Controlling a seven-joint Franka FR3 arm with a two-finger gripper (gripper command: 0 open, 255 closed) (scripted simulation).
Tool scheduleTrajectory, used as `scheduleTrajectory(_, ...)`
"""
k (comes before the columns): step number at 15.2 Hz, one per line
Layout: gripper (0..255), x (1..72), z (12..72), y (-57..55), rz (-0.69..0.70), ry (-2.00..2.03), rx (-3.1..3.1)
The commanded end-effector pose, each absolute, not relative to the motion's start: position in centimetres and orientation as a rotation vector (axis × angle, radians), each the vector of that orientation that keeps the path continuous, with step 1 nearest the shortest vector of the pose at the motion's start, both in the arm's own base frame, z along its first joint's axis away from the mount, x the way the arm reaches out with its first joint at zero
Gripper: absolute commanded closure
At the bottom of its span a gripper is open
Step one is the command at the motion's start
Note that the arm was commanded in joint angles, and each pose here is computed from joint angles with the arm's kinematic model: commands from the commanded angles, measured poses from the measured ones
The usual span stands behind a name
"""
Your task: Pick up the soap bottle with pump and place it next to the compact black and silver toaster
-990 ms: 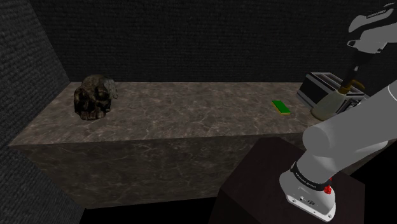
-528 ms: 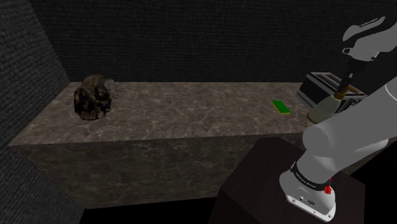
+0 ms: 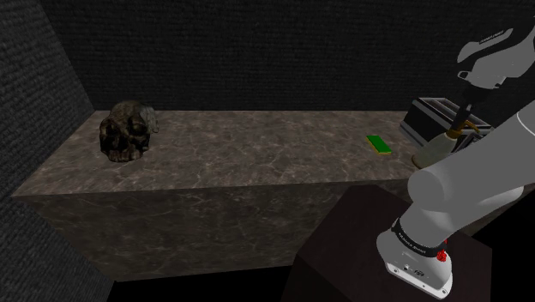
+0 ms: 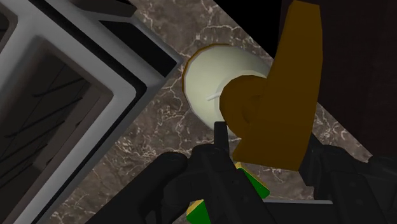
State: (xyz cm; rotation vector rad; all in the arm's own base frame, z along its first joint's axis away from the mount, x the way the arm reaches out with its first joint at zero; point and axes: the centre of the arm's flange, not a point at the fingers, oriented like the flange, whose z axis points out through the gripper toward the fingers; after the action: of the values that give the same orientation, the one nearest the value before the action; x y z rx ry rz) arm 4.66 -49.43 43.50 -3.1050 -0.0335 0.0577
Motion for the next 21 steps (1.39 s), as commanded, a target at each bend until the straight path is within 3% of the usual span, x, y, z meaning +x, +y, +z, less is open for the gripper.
scheduleTrajectory(1,255,4.7,43.5,-49.4,0.057,-0.034,-3.106)
scheduleTrajectory(3,255,4.7,43.5,-49.4,0.057,-0.034,-3.106)
scheduleTrajectory(4,0,4.7,43.5,-49.4,0.057,-0.034,-3.106)
scheduleTrajectory(9,0,4.7,43.5,-49.4,0.057,-0.034,-3.106)
scheduleTrajectory(13,0,4.9,48.5,-49.6,0.057,-0.034,-3.106)
scheduleTrajectory(21,0,4.9,48.5,-49.6,0.057,-0.034,-3.106)
